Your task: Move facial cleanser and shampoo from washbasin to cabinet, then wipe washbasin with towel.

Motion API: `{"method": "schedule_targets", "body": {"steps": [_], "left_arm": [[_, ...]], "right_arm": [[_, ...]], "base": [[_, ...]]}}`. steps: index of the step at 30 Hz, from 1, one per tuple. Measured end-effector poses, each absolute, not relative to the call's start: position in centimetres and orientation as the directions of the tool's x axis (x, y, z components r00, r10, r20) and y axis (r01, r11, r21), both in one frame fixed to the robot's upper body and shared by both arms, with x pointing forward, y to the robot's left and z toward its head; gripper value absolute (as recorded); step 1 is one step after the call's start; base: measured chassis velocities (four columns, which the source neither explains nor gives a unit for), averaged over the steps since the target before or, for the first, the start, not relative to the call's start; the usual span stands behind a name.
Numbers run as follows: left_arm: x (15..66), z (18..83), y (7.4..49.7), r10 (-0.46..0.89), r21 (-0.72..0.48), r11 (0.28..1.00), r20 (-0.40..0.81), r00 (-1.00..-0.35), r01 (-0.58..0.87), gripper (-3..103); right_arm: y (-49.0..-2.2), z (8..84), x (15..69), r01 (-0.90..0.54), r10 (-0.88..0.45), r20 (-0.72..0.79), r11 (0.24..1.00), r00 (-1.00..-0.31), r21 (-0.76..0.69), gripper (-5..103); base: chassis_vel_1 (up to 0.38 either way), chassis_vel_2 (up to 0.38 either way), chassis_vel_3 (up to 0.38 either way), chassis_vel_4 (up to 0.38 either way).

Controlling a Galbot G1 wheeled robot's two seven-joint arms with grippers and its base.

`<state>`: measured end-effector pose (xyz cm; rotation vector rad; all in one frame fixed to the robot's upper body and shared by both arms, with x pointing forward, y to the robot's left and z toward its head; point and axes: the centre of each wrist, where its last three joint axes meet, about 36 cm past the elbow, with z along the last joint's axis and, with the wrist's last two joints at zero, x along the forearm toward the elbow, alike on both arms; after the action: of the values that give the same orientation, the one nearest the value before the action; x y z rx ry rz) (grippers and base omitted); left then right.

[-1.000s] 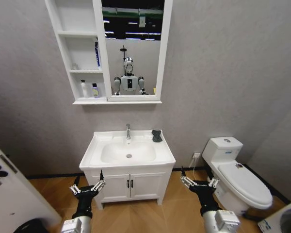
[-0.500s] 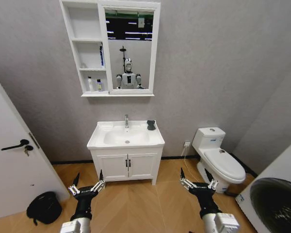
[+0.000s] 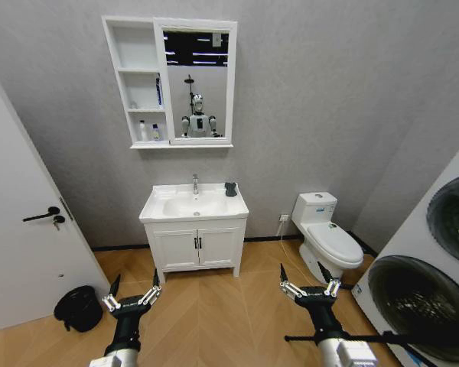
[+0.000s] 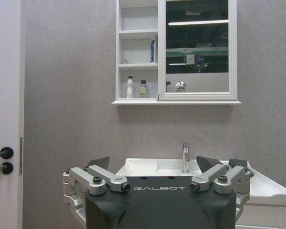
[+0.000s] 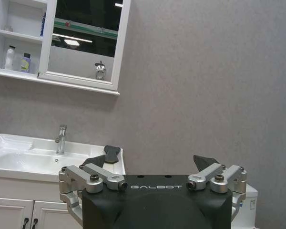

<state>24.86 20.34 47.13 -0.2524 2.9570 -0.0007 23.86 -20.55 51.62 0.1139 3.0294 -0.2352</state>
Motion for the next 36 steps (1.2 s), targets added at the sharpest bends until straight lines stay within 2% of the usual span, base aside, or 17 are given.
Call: {"method": "schedule_targets", "body": {"steps": [36], "left_arm": [[24.83, 46.93, 19.89, -0.177, -0.025, 0.984, -0.163, -0.971, -0.175, 100]], "right_arm": [[-20.56, 51.63, 23.87, 0.086, 0.071, -0.103, 0.985, -0.992, -0.149, 100]], "base": [[0.032, 0.036, -0.029, -0.037]]}}
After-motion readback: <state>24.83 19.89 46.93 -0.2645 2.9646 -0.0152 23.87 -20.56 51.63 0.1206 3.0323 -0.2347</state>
